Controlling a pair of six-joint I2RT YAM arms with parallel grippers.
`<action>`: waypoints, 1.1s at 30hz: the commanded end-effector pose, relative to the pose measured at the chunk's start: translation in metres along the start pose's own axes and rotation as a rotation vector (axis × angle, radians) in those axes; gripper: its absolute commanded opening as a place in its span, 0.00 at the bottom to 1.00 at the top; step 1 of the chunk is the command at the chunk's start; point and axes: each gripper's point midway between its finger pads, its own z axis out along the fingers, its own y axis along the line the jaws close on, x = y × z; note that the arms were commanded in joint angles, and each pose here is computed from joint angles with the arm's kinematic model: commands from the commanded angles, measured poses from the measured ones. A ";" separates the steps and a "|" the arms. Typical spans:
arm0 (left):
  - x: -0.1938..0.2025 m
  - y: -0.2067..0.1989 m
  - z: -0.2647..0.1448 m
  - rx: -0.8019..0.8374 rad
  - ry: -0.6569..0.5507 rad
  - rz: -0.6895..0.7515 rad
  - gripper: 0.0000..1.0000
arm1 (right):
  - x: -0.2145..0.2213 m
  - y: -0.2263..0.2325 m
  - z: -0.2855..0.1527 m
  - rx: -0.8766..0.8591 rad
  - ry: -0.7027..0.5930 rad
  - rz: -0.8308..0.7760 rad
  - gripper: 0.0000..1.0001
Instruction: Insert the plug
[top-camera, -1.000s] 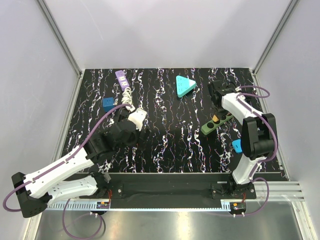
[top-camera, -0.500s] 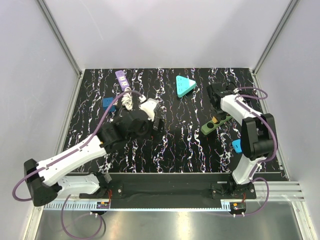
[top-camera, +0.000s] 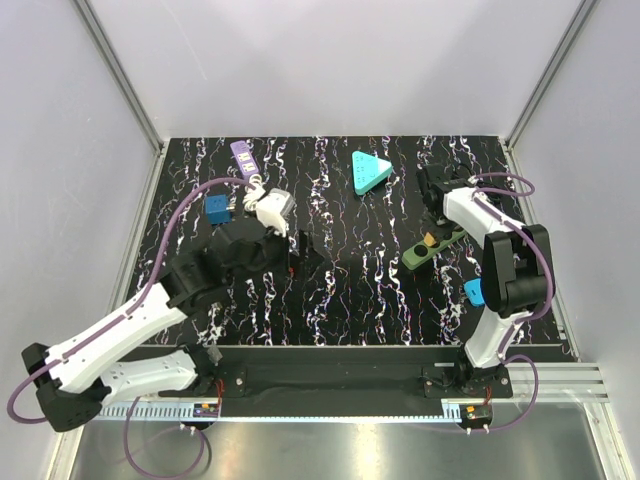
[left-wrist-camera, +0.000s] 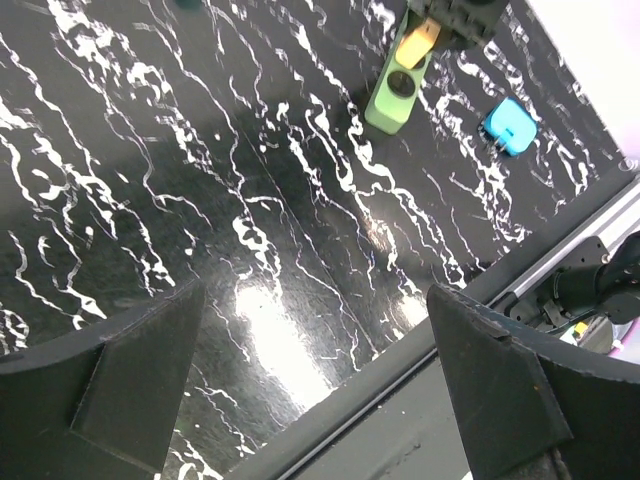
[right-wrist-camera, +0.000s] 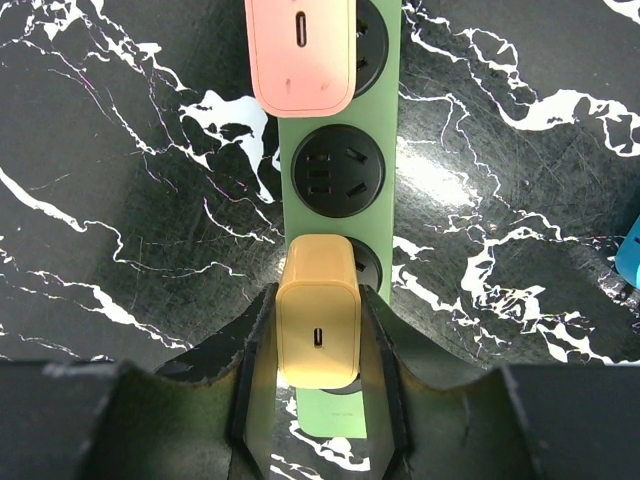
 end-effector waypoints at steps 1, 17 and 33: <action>-0.014 -0.002 -0.013 0.026 -0.052 0.035 0.99 | 0.098 -0.045 0.021 0.129 0.380 -0.108 0.00; 0.006 0.042 -0.022 -0.130 -0.056 0.133 0.99 | -0.002 -0.036 -0.045 0.001 0.198 -0.264 0.68; 0.020 0.052 -0.016 -0.155 -0.027 0.180 0.99 | -0.015 0.025 -0.120 -0.417 0.192 -0.358 0.70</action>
